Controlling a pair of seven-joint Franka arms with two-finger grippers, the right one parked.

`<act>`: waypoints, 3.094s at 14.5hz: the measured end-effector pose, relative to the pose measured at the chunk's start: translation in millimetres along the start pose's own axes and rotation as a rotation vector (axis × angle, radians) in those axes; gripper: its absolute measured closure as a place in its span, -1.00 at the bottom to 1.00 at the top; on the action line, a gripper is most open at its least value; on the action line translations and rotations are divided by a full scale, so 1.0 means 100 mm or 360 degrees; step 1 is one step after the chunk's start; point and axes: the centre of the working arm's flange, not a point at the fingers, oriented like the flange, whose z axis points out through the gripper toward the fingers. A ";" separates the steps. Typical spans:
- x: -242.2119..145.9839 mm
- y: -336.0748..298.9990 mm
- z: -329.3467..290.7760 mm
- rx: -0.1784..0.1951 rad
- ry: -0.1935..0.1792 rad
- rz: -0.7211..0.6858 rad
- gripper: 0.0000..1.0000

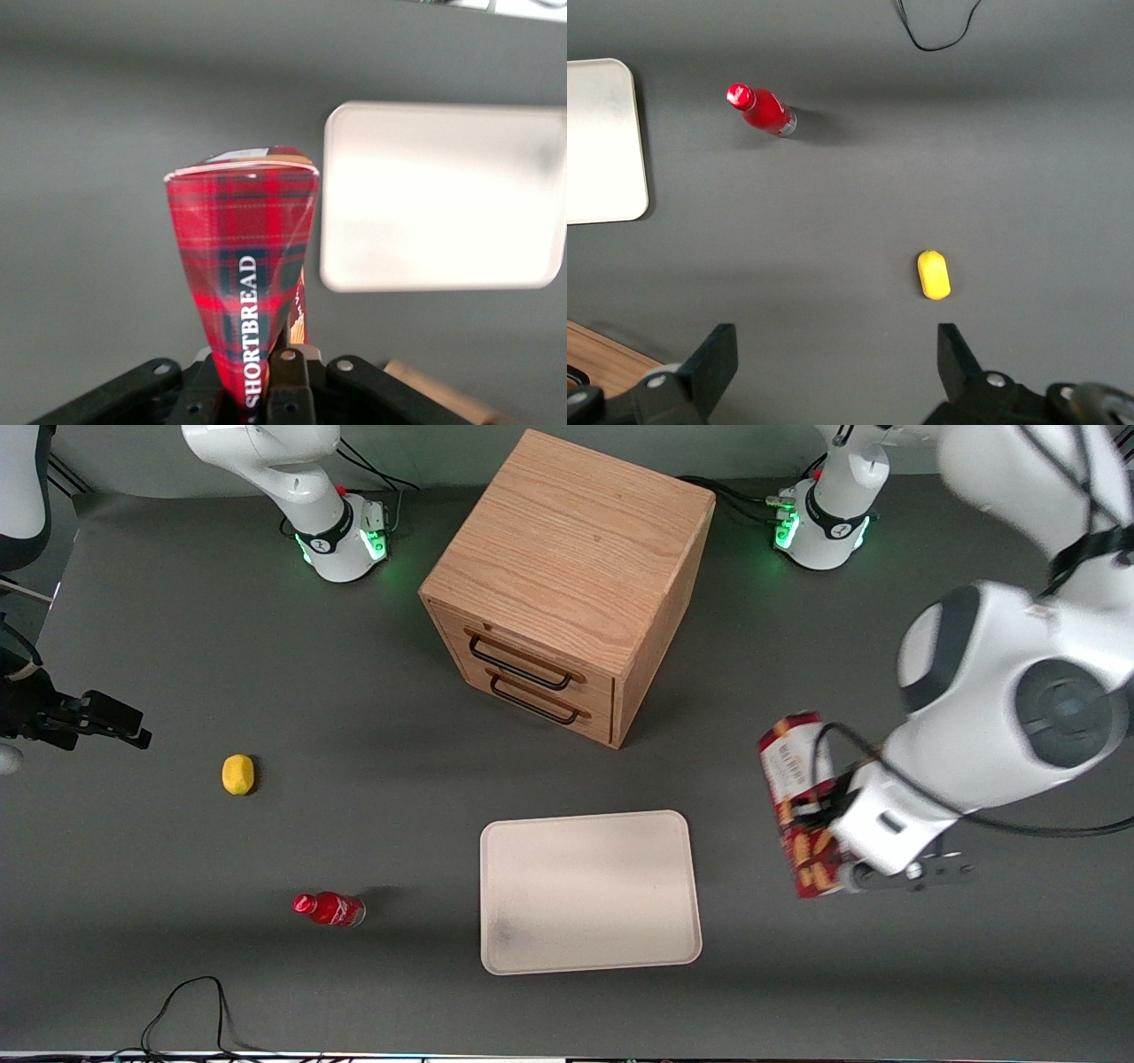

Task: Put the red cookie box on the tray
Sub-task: 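Carry the box over the white tray and lower it onto the tray, then open the left gripper to release the box on the tray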

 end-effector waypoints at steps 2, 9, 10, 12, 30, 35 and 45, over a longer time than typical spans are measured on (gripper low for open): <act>0.12 0.20 0.43 -0.0032 0.0051 -0.0060 0.79; 0.35 0.45 1.85 -0.0030 0.0141 -0.0103 0.79; 0.37 0.44 1.96 -0.0016 0.0159 -0.0091 0.79; 0.37 0.49 2.18 -0.0004 0.0202 -0.0059 0.79; 0.19 0.78 2.77 -0.0038 0.0161 0.0003 0.74; 0.18 0.78 2.80 -0.0037 0.0147 0.0003 -0.24; 0.01 0.75 1.47 0.0083 -0.0032 -0.0022 -1.00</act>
